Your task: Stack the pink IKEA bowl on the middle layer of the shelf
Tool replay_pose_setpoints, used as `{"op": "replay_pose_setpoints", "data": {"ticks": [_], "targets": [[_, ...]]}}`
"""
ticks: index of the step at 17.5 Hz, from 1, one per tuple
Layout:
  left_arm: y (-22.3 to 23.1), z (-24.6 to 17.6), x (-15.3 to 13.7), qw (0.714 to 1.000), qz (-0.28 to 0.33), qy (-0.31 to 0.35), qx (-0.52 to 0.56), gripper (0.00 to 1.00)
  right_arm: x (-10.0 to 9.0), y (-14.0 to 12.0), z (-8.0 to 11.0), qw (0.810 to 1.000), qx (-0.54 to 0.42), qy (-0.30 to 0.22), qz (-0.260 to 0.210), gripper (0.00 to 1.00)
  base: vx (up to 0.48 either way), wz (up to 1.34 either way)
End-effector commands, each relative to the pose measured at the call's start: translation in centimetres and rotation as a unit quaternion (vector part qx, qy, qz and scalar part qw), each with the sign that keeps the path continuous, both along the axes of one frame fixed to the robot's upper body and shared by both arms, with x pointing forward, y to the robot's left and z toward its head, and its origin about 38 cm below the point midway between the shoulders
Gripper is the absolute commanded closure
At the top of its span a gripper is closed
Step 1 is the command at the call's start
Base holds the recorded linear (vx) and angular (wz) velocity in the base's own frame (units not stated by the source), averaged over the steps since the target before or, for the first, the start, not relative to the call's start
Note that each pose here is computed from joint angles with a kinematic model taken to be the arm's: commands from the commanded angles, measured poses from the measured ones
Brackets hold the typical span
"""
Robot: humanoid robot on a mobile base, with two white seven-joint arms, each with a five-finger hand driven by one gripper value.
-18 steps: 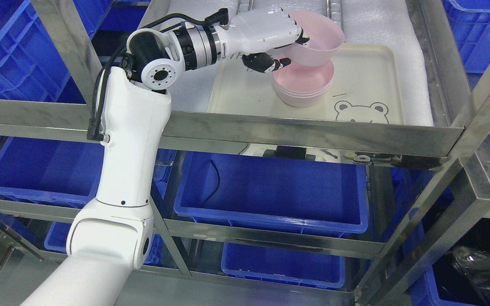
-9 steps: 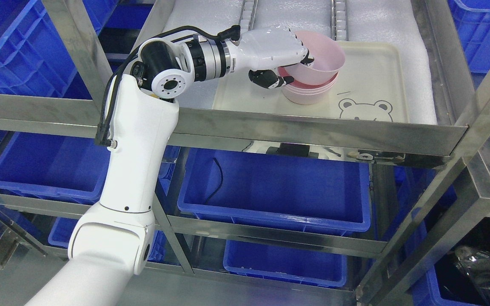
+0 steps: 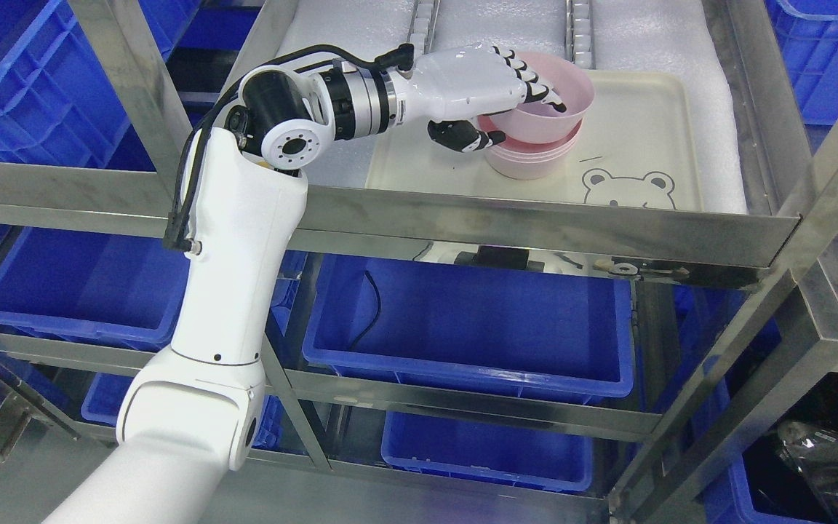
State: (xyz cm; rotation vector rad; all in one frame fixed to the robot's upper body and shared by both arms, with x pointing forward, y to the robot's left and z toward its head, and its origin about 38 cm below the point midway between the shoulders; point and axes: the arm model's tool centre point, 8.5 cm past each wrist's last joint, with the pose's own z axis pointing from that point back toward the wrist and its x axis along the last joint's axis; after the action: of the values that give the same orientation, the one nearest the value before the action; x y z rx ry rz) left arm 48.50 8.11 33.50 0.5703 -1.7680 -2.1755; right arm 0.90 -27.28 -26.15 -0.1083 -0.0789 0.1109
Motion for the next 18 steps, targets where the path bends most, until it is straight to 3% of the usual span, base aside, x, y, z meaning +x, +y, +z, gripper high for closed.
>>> {"op": "replay_pose_setpoints", "data": {"ticks": [1, 6, 8, 11, 13, 18], "targets": [[2.0, 3.2, 0.6, 0.999, 0.019, -0.026, -0.024, 0.09, -0.9, -1.1, 0.1, 1.0, -0.008, 0.003, 0.0, 0.0, 0.0, 0.0], [2.0, 5.6, 0.2, 0.997, -0.006, -0.023, -0.074, 0.08, -0.9, -1.1, 0.1, 1.0, -0.008, 0.003, 0.0, 0.0, 0.0, 0.0], [2.0, 6.7, 0.0, 0.989, -0.021, 0.005, -0.147, 0.08, -0.9, -1.1, 0.1, 1.0, -0.008, 0.003, 0.0, 0.0, 0.0, 0.0], [0.1, 7.6, -1.5, 0.964, -0.095, 0.037, -0.245, 0.08, -0.9, -1.1, 0.1, 1.0, -0.008, 0.003, 0.0, 0.0, 0.0, 0.0], [-2.4, 5.5, -3.0, 0.949, -0.139, 0.066, -0.277, 0.08, -0.9, -1.1, 0.1, 1.0, -0.008, 0.002, -0.001, 0.0, 0.0, 0.0], [-6.3, -0.3, -6.2, 0.947, -0.18, 0.116, -0.241, 0.08, -0.9, -1.1, 0.1, 1.0, -0.008, 0.002, -0.001, 0.0, 0.0, 0.0]]}}
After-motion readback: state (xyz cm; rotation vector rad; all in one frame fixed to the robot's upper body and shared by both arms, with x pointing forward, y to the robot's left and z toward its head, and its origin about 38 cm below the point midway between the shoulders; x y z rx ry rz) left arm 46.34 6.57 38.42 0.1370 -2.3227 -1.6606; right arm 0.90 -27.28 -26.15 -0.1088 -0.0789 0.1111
